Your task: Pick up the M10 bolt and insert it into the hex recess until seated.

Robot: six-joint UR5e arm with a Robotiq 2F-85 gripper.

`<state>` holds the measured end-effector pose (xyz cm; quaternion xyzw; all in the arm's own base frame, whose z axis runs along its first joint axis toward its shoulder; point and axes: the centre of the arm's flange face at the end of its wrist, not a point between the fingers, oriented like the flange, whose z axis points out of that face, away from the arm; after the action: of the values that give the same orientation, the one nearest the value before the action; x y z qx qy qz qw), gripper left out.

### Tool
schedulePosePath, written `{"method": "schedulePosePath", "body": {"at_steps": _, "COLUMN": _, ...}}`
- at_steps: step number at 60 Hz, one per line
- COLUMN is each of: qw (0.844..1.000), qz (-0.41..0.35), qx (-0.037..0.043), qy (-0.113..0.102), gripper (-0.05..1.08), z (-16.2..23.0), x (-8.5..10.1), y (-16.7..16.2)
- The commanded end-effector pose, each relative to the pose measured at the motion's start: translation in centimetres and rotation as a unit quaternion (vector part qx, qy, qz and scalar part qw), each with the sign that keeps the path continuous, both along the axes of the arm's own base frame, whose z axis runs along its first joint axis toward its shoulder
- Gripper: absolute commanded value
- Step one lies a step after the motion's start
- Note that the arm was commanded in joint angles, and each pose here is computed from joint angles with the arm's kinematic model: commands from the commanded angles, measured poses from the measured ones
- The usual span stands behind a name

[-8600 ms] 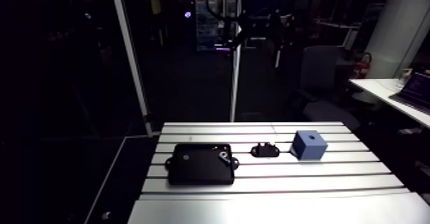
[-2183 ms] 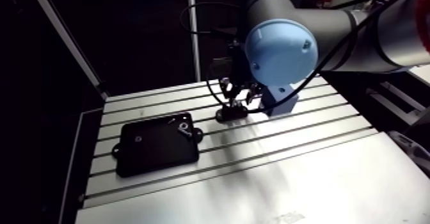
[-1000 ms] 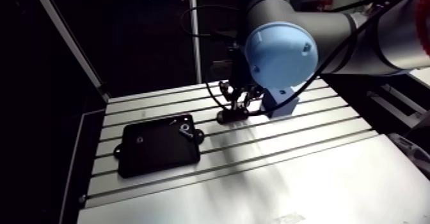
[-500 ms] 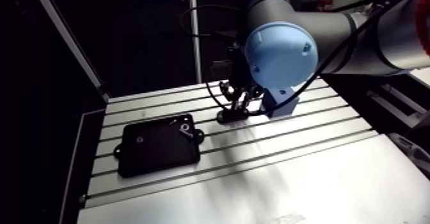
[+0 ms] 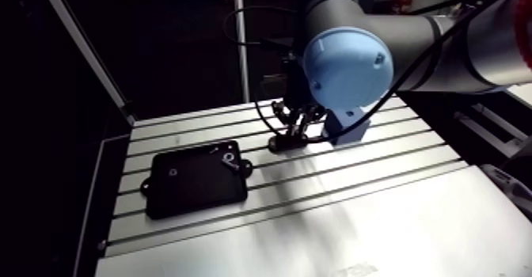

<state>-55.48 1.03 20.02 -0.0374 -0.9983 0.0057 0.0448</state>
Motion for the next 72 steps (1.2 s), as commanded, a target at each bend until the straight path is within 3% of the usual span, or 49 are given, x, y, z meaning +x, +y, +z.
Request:
{"method": "schedulePosePath", "body": {"at_steps": 1, "qw": 1.000, "qz": -0.001, "qx": -0.0002, "qy": -0.001, "gripper": 0.70, "z": -0.1, "x": 0.0, "y": 0.0}}
{"method": "schedulePosePath", "body": {"at_steps": 40, "qw": 1.000, "qz": 0.000, "qx": -0.0007, "qy": 0.008, "gripper": 0.73, "z": 0.8, "x": -0.2, "y": 0.2}}
{"method": "schedulePosePath", "body": {"at_steps": 66, "qw": 0.999, "qz": 0.012, "qx": 0.0021, "qy": 0.034, "gripper": 0.74, "z": 7.3, "x": -1.4, "y": -0.3}}
{"method": "schedulePosePath", "body": {"at_steps": 72, "qw": 0.998, "qz": 0.042, "qx": 0.0062, "qy": 0.038, "gripper": 0.75, "z": 9.2, "x": -1.9, "y": -0.7}}
